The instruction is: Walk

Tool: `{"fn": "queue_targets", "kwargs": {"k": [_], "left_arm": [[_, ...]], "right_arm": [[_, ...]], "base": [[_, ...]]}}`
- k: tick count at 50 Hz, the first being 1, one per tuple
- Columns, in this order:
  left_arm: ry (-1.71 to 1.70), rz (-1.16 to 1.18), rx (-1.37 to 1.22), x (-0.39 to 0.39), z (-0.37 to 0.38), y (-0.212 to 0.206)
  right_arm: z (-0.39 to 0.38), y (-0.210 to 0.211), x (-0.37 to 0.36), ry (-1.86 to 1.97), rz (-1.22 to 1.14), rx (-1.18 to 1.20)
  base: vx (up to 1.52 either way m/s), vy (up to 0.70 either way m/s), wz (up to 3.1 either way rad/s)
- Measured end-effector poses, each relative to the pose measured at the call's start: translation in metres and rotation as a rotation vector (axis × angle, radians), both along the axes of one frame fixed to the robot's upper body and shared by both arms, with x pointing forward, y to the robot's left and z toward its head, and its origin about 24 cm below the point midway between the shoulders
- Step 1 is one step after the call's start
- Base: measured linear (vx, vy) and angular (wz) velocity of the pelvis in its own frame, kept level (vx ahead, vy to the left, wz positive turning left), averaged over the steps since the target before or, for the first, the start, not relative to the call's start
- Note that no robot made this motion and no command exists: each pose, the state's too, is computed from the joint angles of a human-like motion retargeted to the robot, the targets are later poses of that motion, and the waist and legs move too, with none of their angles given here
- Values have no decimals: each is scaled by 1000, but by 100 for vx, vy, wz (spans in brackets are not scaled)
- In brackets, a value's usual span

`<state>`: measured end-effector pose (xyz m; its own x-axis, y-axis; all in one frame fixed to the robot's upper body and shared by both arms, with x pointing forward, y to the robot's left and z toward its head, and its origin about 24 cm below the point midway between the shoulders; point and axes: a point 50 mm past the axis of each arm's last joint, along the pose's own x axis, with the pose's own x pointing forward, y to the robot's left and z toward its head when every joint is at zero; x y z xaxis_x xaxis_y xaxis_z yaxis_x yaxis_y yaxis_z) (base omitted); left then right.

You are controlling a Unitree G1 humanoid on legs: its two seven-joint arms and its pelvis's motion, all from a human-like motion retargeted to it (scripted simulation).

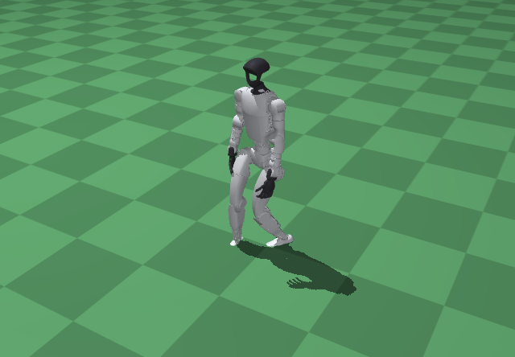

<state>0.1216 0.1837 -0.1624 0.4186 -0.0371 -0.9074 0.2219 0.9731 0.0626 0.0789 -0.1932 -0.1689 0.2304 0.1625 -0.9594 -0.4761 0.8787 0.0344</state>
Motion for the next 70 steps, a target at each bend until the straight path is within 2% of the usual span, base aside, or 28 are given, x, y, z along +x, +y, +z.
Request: {"fn": "queue_targets", "kwargs": {"k": [10,18,44,60,70], "left_arm": [[113,162,-15,-39,-8,12],[152,181,-26,-55,-10,18],[172,-20,-13,-48,-8,20],[105,-77,-45,-29,-5,10],[88,20,-47,-36,-5,17]], "right_arm": [[11,-14,41,-145,-57,-71],[13,-20,45,-153,-69,-105],[16,-13,59,-210,-94,-106],[2,9,22,-77,-123,-14],[-1,10,9,-38,-141,-2]], "base": [[14,-14,186],[-1,-15,289],[2,6,218],[10,-8,21],[8,-9,-37]]}}
